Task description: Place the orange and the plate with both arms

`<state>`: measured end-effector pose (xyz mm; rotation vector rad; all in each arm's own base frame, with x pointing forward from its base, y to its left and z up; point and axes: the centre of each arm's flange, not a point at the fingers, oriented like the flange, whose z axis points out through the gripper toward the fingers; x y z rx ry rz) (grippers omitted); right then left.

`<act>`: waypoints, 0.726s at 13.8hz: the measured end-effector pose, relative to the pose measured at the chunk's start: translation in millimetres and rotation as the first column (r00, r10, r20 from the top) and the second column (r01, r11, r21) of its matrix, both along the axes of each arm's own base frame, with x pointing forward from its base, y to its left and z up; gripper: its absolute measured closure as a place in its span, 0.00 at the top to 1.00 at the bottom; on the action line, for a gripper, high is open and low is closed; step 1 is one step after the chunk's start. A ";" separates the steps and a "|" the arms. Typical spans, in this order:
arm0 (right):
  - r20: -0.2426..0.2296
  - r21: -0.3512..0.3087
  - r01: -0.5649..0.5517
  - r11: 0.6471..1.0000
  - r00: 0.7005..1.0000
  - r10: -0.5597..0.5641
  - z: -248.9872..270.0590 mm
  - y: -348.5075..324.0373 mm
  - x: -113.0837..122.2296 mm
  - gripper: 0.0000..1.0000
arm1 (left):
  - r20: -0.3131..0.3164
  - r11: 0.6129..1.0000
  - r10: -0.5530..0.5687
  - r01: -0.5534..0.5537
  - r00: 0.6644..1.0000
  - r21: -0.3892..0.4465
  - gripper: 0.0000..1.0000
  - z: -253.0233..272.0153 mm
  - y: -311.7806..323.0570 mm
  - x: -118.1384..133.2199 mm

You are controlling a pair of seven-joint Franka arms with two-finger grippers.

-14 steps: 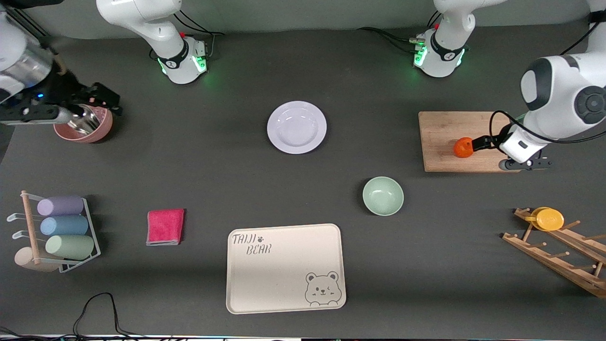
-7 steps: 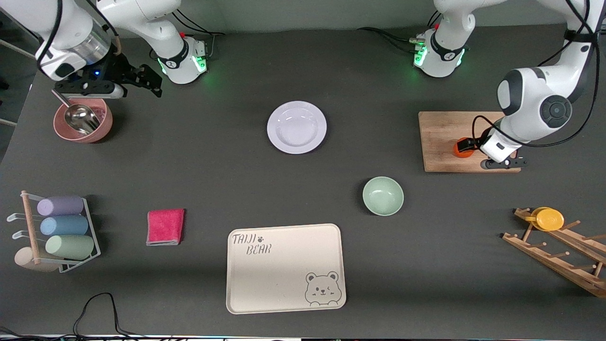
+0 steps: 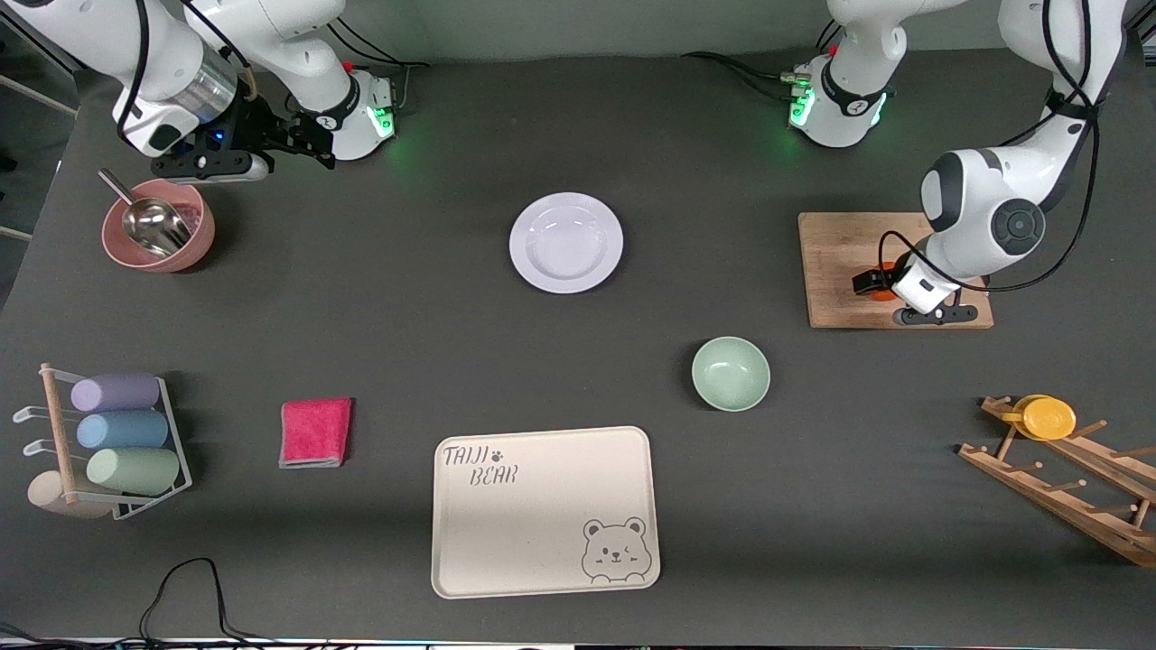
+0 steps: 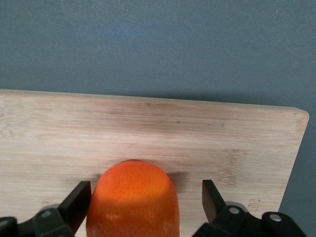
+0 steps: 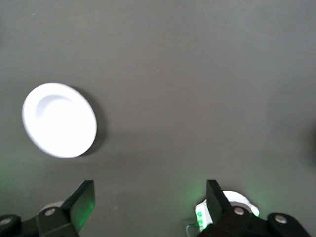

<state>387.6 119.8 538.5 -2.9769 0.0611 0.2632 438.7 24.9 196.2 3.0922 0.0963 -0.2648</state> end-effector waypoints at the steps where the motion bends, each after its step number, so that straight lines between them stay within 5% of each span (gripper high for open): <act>1: -0.015 0.051 -0.001 0.999 1.000 0.002 -6.5 -4.0 1.6 1.00 | 0.000 1.000 0.000 0.000 1.000 0.000 0.98 0.1 0.0 0.0; 3: -0.032 0.148 -0.005 0.989 0.999 0.009 -27.8 -17.6 5.2 1.00 | 0.000 1.000 0.000 0.000 1.000 0.000 0.92 0.2 0.2 0.1; 5: -0.045 0.272 -0.004 0.962 0.999 0.017 -58.1 -30.1 5.2 1.00 | -0.001 1.000 -0.003 0.003 1.000 0.000 0.68 1.9 0.0 0.4; 10: -0.053 0.539 0.038 0.842 0.999 -0.011 -142.4 -31.6 -10.8 1.00 | -0.020 1.000 -0.018 0.018 1.000 0.000 0.67 14.4 -5.9 4.4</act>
